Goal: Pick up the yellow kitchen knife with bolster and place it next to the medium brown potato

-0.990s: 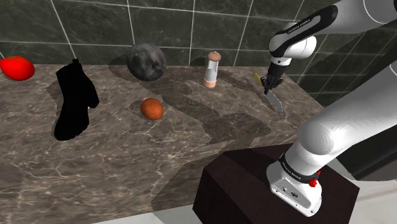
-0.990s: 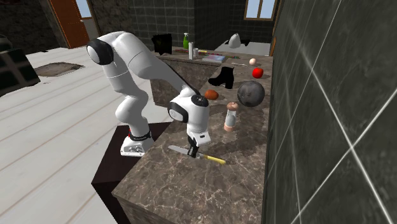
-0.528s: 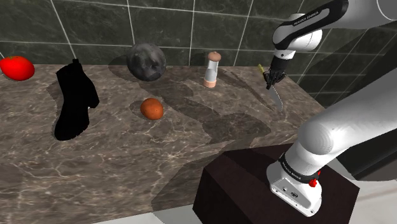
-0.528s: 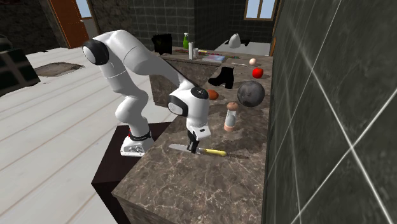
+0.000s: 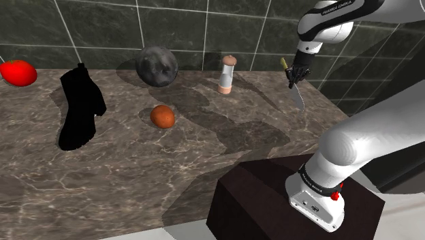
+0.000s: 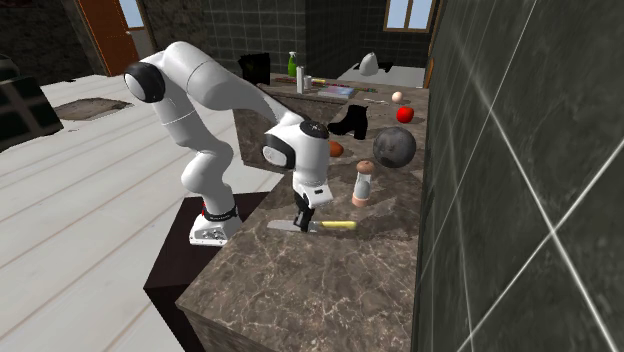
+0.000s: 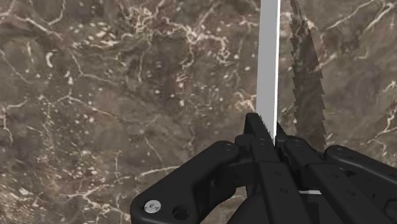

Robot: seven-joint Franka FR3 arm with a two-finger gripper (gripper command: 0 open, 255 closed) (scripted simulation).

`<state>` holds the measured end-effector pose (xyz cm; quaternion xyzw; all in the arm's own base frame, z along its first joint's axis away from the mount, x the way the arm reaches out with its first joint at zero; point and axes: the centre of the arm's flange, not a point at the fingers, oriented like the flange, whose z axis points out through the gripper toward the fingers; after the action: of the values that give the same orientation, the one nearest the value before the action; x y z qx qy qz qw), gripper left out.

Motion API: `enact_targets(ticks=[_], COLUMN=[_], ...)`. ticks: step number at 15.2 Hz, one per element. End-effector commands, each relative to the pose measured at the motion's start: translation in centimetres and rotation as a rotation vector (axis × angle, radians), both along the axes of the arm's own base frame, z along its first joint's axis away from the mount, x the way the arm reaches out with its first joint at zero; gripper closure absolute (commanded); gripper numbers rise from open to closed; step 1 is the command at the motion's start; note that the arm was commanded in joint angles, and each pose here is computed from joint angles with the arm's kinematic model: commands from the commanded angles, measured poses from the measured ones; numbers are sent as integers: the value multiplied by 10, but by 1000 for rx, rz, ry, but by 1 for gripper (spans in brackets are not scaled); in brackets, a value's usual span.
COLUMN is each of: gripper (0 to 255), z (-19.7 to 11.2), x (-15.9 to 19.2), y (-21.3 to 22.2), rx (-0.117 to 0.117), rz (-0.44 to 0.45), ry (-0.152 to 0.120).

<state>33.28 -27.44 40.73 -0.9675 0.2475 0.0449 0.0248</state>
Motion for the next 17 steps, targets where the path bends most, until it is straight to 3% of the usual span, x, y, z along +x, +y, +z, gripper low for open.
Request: enact_targets(ticks=[1,12,17], gripper=[255,255,255], z=[10,68,68], x=[-1,-1,19], y=[0,0,63], rx=[0,0,0], rz=[0,0,0], ry=[0,0,0])
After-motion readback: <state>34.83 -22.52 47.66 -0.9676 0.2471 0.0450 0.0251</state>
